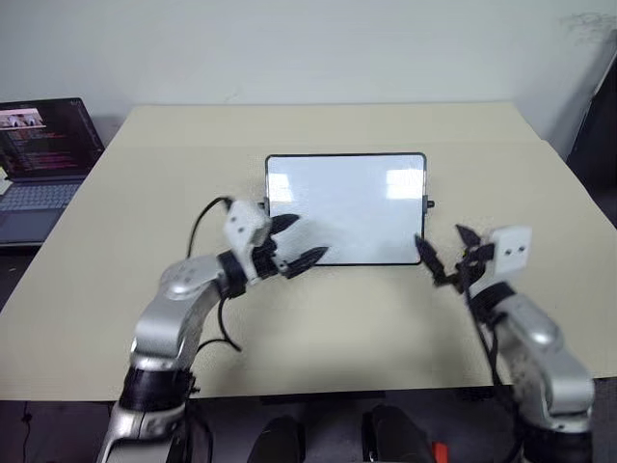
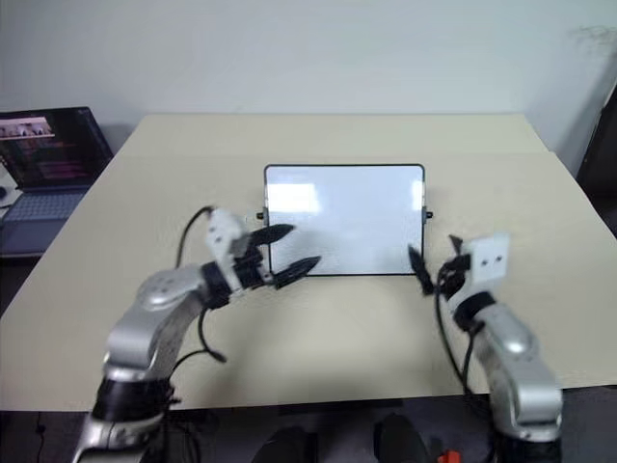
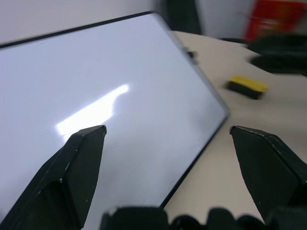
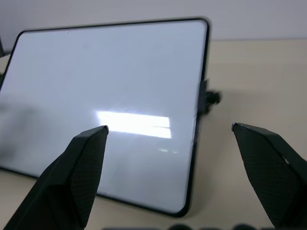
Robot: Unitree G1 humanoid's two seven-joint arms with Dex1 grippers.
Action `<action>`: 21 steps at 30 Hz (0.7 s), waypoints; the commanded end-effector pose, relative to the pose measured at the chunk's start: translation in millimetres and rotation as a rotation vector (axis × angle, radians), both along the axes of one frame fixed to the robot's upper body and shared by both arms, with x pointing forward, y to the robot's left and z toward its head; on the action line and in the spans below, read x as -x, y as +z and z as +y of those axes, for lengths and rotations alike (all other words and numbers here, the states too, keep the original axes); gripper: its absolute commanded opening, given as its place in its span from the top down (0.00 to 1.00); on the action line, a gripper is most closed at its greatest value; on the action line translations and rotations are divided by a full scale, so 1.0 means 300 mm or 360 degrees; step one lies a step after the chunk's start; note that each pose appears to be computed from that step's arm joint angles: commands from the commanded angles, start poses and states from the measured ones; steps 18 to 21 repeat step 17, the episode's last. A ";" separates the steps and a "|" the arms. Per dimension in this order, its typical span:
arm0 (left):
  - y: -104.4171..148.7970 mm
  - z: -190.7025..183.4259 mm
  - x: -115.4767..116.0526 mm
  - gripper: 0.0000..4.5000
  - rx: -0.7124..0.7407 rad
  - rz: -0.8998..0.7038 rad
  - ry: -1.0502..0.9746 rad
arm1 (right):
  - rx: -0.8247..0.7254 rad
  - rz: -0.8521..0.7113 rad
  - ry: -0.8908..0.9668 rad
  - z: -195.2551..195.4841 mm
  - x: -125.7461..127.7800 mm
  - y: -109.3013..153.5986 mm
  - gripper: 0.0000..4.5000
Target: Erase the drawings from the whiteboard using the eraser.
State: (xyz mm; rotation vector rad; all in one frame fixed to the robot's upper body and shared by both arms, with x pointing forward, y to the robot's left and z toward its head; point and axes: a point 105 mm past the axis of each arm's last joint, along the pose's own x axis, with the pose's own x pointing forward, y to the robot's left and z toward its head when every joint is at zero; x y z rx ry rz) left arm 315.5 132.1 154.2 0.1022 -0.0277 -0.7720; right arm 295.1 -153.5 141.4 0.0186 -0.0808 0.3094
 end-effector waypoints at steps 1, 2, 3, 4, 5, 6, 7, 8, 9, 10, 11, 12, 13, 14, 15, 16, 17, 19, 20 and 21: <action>0.042 0.078 0.031 0.00 0.0053 -0.0125 0.0284 | 0.0031 -0.0191 -0.0024 0.023 0.031 0.023 0.01; 0.036 0.087 0.031 0.00 0.0064 -0.0120 0.0342 | 0.0015 -0.0181 -0.0022 0.017 0.032 0.011 0.01; 0.020 0.109 0.030 0.00 0.0049 -0.0126 0.0440 | 0.0011 -0.0163 -0.0026 0.007 0.029 -0.012 0.01; 0.004 0.138 0.031 0.00 0.0022 -0.0132 0.0537 | 0.0036 -0.0157 -0.0027 0.003 0.025 -0.032 0.01; -0.006 0.156 0.033 0.00 0.0012 -0.0138 0.0609 | 0.0053 -0.0157 -0.0021 -0.002 0.023 -0.046 0.01; -0.008 0.171 0.034 0.00 0.0017 -0.0149 0.0670 | 0.0078 -0.0162 -0.0030 -0.015 0.020 -0.055 0.01; -0.004 0.176 0.033 0.00 0.0021 -0.0163 0.0704 | 0.0089 -0.0171 -0.0034 -0.027 0.018 -0.055 0.01; -0.002 0.179 0.030 0.00 0.0022 -0.0175 0.0729 | 0.0090 -0.0175 -0.0029 -0.040 0.018 -0.053 0.01; -0.002 0.182 0.026 0.00 0.0016 -0.0182 0.0753 | 0.0104 -0.0177 -0.0033 -0.050 0.019 -0.053 0.01; -0.005 0.197 0.023 0.00 0.0011 -0.0189 0.0796 | 0.0119 -0.0166 -0.0031 -0.049 0.027 -0.060 0.01; -0.008 0.203 0.017 0.00 0.0018 -0.0190 0.0836 | 0.0137 -0.0154 -0.0017 -0.050 0.034 -0.066 0.01; -0.013 0.205 0.014 0.00 0.0026 -0.0187 0.0866 | 0.0155 -0.0142 -0.0004 -0.049 0.043 -0.073 0.01; -0.023 0.198 0.016 0.00 0.0021 -0.0183 0.0870 | 0.0156 -0.0116 0.0001 -0.046 0.054 -0.085 0.01; -0.034 0.189 0.021 0.00 0.0016 -0.0174 0.0864 | 0.0152 -0.0094 0.0008 -0.042 0.063 -0.094 0.01; -0.044 0.181 0.028 0.00 0.0017 -0.0159 0.0863 | 0.0154 -0.0071 0.0029 -0.033 0.073 -0.100 0.01; -0.049 0.175 0.033 0.00 0.0019 -0.0152 0.0863 | 0.0160 -0.0050 0.0056 -0.023 0.078 -0.104 0.01; -0.051 0.168 0.035 0.00 0.0024 -0.0150 0.0859 | 0.0166 -0.0032 0.0089 -0.013 0.081 -0.106 0.01; -0.051 0.168 0.035 0.00 0.0024 -0.0150 0.0859 | 0.0166 -0.0032 0.0089 -0.013 0.081 -0.106 0.01; -0.051 0.168 0.035 0.00 0.0024 -0.0150 0.0859 | 0.0166 -0.0032 0.0089 -0.013 0.081 -0.106 0.01; -0.051 0.168 0.035 0.00 0.0024 -0.0150 0.0859 | 0.0166 -0.0032 0.0089 -0.013 0.081 -0.106 0.01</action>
